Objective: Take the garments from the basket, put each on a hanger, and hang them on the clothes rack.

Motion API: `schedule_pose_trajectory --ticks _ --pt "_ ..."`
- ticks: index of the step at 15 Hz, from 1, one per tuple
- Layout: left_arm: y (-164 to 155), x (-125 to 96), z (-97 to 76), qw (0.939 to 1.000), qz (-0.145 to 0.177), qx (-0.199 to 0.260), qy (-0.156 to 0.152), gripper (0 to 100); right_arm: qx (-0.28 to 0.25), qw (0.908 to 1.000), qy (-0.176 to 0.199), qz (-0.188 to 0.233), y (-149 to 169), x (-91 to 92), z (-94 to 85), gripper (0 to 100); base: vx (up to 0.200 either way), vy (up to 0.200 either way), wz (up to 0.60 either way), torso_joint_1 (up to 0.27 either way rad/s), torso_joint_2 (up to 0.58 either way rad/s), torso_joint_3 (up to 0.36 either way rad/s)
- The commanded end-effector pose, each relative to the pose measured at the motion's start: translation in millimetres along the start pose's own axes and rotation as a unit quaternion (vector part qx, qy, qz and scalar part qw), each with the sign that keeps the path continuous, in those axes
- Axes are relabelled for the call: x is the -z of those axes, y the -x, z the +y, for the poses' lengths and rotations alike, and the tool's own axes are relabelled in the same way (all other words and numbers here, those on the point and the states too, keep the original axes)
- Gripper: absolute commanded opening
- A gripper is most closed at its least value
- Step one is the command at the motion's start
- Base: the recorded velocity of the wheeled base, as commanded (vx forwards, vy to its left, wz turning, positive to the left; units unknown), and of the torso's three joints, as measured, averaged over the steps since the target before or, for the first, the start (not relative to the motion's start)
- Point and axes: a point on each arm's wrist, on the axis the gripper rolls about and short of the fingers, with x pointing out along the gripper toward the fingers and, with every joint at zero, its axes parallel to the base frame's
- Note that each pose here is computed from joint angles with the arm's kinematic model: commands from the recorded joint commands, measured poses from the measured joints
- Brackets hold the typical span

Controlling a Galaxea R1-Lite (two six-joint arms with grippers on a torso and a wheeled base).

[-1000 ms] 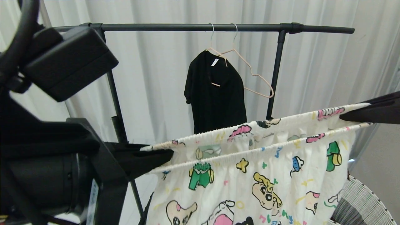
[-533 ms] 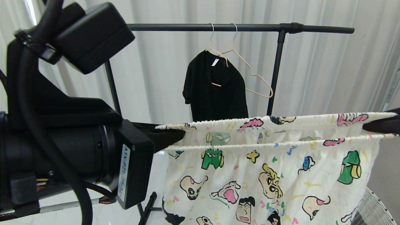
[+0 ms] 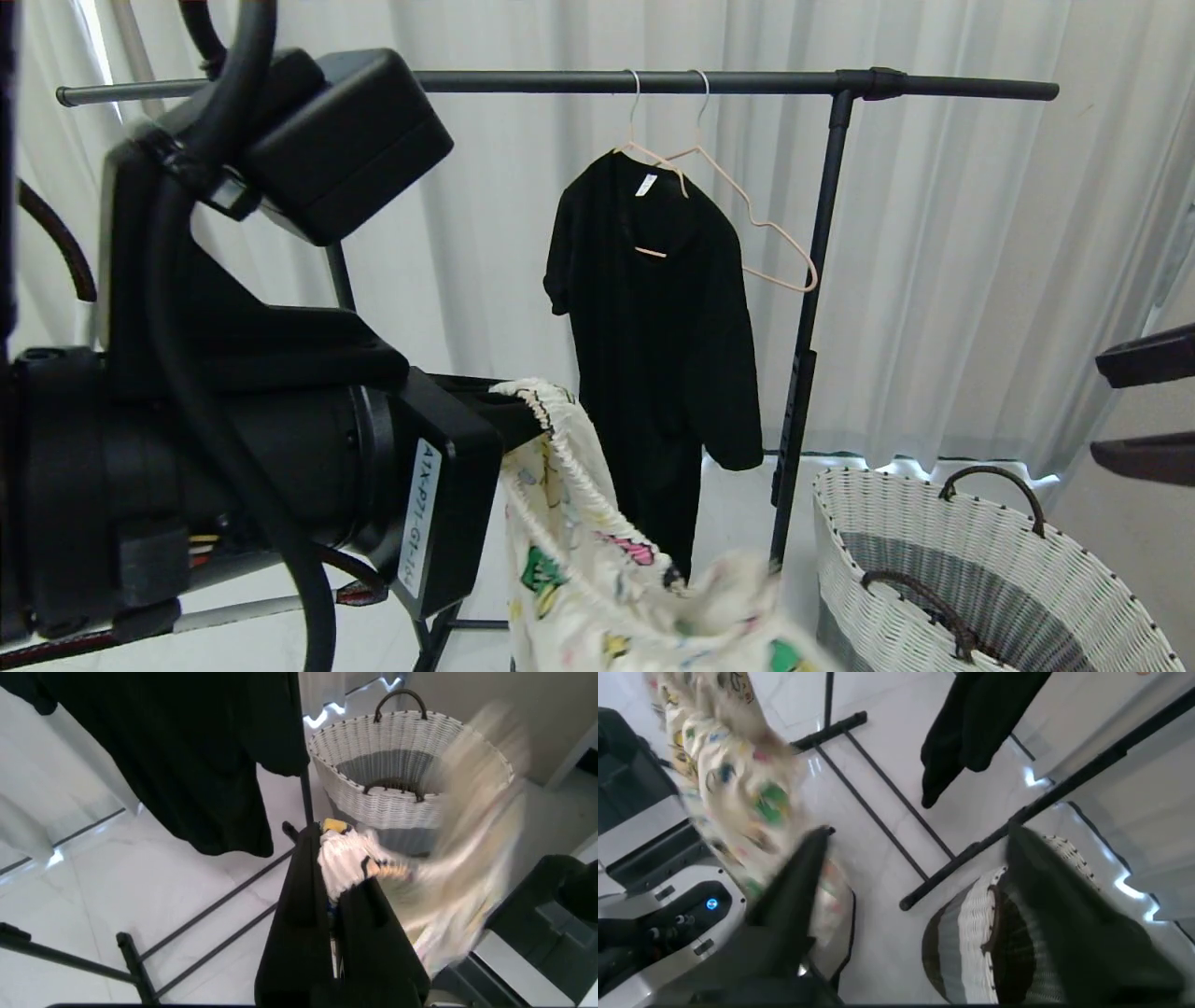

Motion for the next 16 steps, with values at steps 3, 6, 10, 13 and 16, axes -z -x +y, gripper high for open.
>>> schedule_pose_trajectory --ticks 3,6,10,13,16 --pt "-5.4 11.9 0.8 0.9998 0.021 -0.004 -0.004 0 0.017 0.9998 -0.011 -0.003 4.8 3.5 -4.1 100 0.0 0.0 0.0 0.0 0.0 0.0" --pt "-7.3 21.0 2.5 0.9993 0.036 -0.01 -0.007 0 0.033 0.9992 -0.021 -0.005 9.3 6.9 -7.5 100 0.0 0.0 0.0 0.0 0.0 0.0" --pt "-5.7 54.5 15.2 0.9948 0.078 -0.065 -0.011 0 0.075 0.9965 -0.036 0.002 13.5 15.1 -13.3 100 0.0 0.0 0.0 0.0 0.0 0.0" --pt "7.0 95.5 29.0 0.9864 0.117 -0.114 -0.015 0 0.183 0.9801 -0.051 0.059 6.9 41.8 -20.0 100 0.0 0.0 0.0 0.0 0.0 0.0" --pt "27.2 121.0 36.3 0.9821 0.122 -0.141 -0.028 0 0.273 0.9576 -0.052 0.076 -5.0 65.8 -25.9 100 0.0 0.0 0.0 0.0 0.0 0.0"
